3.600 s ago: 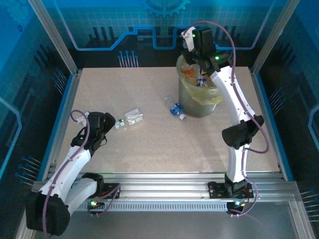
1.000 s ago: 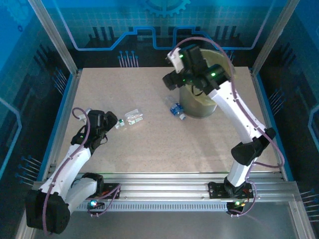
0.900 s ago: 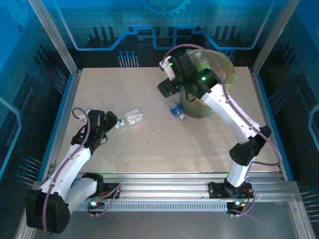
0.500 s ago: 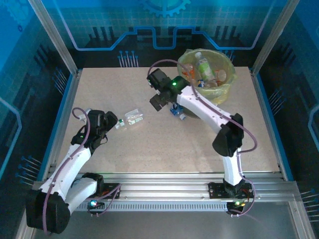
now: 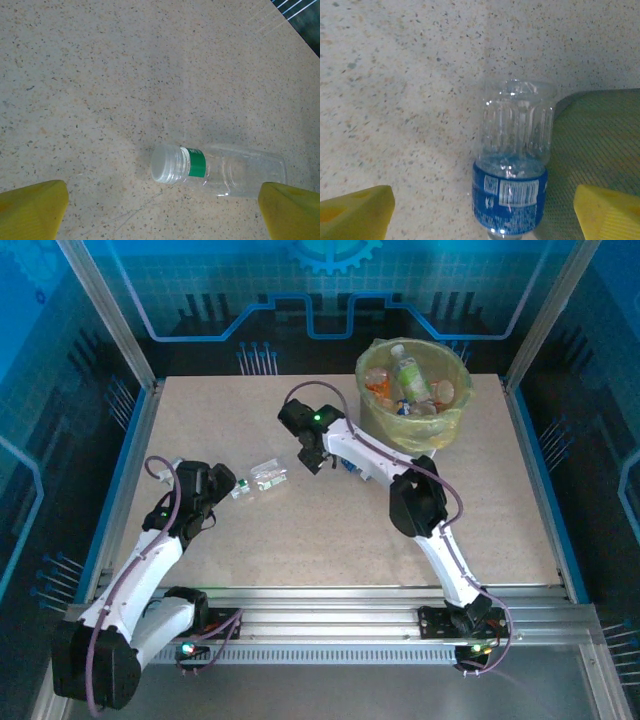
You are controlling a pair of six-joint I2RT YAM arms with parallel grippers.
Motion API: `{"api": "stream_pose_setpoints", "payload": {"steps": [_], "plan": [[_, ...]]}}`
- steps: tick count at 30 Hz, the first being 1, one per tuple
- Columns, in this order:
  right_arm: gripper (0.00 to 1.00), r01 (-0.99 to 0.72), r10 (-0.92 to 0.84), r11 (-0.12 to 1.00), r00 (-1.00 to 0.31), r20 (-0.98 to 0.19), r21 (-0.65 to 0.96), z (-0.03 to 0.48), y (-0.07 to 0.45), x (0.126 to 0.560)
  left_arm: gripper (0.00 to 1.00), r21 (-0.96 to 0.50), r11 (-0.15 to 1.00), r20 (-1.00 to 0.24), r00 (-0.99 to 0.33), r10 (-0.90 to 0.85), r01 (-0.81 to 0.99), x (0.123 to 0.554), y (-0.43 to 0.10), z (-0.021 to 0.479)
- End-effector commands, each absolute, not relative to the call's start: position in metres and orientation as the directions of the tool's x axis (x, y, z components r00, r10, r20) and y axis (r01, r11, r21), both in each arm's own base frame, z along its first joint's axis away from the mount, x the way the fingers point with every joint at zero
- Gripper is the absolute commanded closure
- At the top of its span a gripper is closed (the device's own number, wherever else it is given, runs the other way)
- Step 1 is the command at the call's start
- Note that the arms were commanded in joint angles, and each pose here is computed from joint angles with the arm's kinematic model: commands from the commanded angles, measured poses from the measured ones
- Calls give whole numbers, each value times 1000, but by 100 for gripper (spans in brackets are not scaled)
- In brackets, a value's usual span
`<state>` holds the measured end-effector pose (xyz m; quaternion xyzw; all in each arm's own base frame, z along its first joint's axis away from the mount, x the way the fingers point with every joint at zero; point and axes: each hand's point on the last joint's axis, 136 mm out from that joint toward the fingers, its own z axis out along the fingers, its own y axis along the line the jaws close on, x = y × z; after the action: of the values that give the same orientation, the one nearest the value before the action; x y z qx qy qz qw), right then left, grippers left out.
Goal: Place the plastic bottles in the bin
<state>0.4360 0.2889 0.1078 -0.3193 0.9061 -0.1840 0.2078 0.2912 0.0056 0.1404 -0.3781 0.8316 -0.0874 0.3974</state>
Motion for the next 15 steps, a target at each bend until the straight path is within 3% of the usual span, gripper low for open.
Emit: {"api": "stream_pose_setpoints", "payload": {"steps": [1, 15], "plan": [[8, -486, -649, 716, -729, -220, -501, 98, 276, 447, 1, -443, 708, -592, -413, -692, -551, 291, 4, 143], [11, -464, -615, 732, -765, -190, -498, 65, 263, 473, 1, -441, 707, -592, -414, -692, -553, 291, 4, 142]]}}
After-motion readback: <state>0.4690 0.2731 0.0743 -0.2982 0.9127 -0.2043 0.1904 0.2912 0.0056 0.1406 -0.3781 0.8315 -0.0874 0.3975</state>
